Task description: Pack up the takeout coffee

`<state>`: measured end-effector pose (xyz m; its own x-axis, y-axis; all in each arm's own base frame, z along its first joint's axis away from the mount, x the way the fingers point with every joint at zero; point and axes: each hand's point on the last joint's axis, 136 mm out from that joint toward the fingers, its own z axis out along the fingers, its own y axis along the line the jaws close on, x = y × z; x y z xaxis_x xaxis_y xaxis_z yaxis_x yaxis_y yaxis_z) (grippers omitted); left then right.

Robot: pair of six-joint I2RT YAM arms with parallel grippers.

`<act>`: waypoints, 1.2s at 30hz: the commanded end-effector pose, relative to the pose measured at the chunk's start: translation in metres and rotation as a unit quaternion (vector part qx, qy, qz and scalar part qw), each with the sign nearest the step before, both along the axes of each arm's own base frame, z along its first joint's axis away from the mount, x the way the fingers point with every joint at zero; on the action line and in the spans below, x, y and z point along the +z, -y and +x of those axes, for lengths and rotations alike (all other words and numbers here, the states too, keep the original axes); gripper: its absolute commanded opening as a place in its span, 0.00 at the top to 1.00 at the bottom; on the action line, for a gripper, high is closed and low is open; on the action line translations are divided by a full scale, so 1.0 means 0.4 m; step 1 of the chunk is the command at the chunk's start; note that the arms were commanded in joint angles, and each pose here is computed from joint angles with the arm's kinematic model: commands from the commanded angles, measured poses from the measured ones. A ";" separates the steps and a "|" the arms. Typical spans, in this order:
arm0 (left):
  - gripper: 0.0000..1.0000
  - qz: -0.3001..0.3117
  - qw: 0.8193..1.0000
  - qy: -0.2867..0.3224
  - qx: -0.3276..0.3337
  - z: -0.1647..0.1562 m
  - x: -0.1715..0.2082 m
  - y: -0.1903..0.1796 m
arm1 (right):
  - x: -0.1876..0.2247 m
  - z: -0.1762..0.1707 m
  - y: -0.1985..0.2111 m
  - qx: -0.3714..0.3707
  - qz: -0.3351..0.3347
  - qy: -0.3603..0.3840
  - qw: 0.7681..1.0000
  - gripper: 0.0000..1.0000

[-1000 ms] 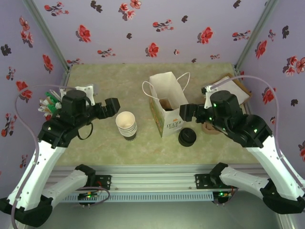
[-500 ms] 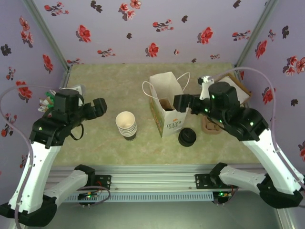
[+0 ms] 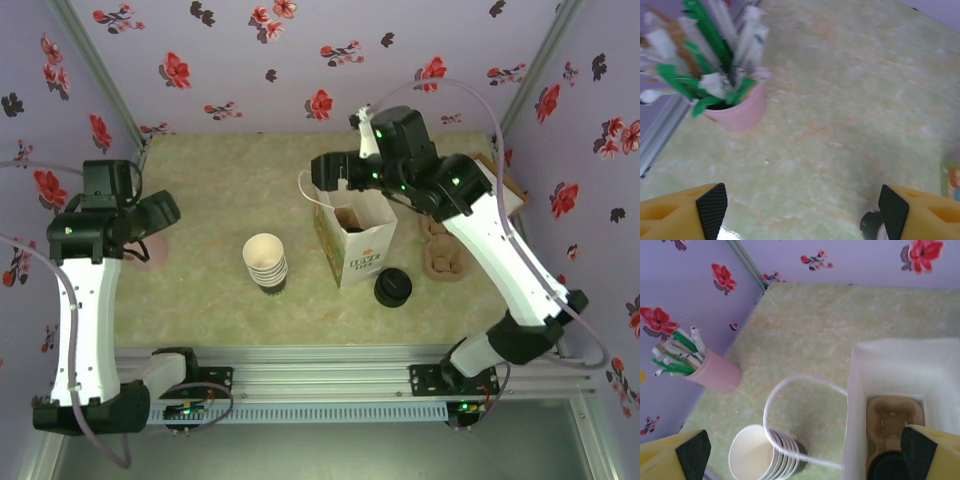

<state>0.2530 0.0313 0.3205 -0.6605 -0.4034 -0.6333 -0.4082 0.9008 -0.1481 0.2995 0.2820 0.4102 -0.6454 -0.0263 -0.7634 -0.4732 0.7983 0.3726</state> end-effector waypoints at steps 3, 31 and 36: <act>0.21 0.016 0.999 -0.017 0.032 -0.026 0.019 -0.066 | -0.013 0.076 0.070 -0.044 -0.038 -0.004 0.998 0.01; 0.54 -0.020 0.985 -0.128 0.112 0.088 -0.138 -0.245 | -0.038 0.161 0.261 -0.106 -0.002 0.025 0.994 0.01; 0.65 -0.006 0.982 -0.161 0.104 0.106 -0.146 -0.250 | -0.072 0.163 0.266 -0.099 -0.001 0.009 0.995 0.01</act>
